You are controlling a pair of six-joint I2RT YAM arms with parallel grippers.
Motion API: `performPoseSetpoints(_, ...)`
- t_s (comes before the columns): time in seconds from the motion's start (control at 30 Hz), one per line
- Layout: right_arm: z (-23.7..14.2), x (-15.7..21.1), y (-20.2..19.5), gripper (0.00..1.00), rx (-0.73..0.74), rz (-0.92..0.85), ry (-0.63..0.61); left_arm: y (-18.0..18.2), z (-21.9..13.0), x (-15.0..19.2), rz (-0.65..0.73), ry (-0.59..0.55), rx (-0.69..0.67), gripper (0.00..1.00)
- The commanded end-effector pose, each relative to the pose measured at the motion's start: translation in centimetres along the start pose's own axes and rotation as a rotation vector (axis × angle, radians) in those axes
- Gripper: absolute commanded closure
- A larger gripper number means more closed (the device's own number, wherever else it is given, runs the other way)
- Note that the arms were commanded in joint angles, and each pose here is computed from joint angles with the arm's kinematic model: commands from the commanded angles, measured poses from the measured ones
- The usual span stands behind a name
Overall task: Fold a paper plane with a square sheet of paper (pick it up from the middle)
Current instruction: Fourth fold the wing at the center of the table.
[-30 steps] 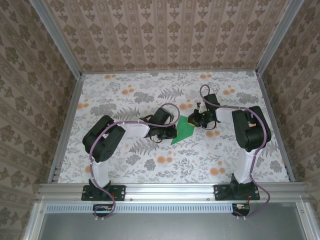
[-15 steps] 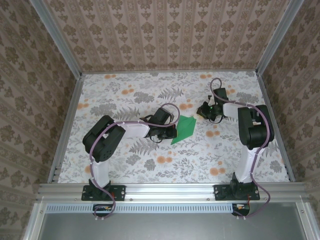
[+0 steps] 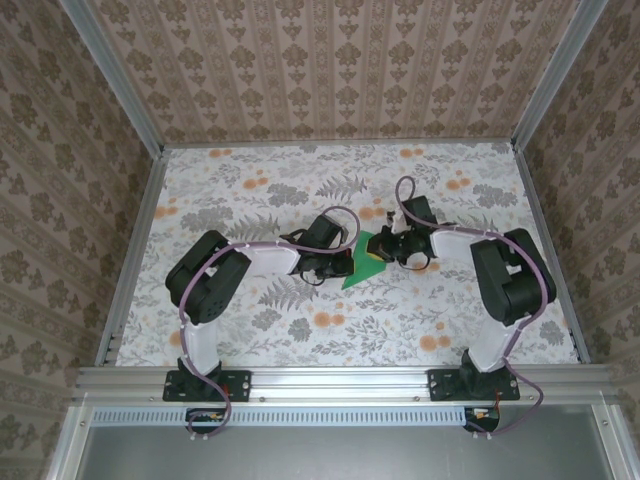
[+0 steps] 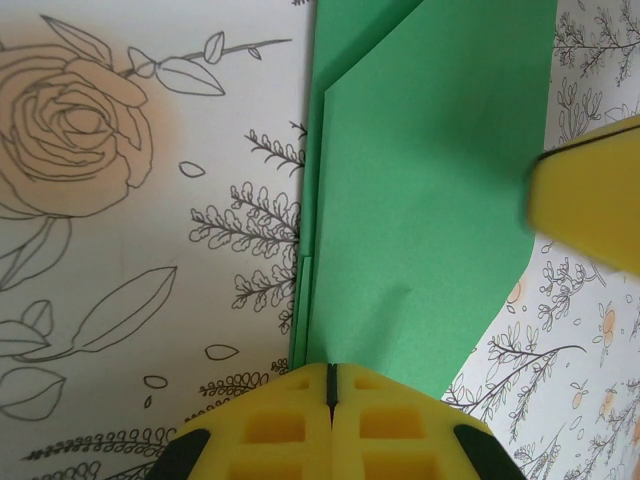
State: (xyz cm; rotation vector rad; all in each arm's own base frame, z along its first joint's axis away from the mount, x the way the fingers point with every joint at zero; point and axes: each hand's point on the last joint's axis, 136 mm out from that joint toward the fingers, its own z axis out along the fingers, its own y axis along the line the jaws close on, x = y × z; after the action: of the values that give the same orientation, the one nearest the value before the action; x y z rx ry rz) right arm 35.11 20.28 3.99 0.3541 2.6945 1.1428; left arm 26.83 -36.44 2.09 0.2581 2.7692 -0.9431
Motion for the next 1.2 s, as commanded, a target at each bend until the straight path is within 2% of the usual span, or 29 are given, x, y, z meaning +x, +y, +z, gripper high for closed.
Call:
performPoseSetpoints(0.0,1.4,0.5,-0.4,0.9,-0.014,0.033,0.038,4.2,0.8,4.3,-0.043,0.142,-0.156,1.0)
performPoseSetpoints(0.17,2.3,1.1,-2.7,0.91,0.054,0.054,0.059,3.5,0.3,3.6,-0.032,0.124,-0.136,1.0)
performPoseSetpoints(0.33,2.6,1.9,-5.5,0.91,0.167,0.085,0.075,0.8,-1.1,1.6,-0.021,0.084,-0.067,1.0)
performPoseSetpoints(0.43,2.7,2.1,-6.6,0.91,0.21,0.101,0.076,-0.9,-2.9,-0.2,-0.04,0.041,-0.022,0.93)
performPoseSetpoints(0.5,2.8,2.2,-6.8,0.91,0.221,0.107,0.078,-2.0,-3.9,-0.7,-0.052,0.017,0.003,0.83)
performPoseSetpoints(0.63,2.9,2.2,-7.2,0.91,0.23,0.119,0.08,-3.4,-4.3,-0.2,-0.08,0.013,0.052,0.73)
performPoseSetpoints(0.73,3.0,2.3,-7.4,0.92,0.233,0.125,0.084,-4.1,-3.8,0.6,-0.099,0.02,0.086,0.69)
performPoseSetpoints(1.17,3.2,2.8,-8.0,0.91,0.254,0.137,0.101,-2.6,-1.2,2.3,-0.188,0.081,0.072,0.68)
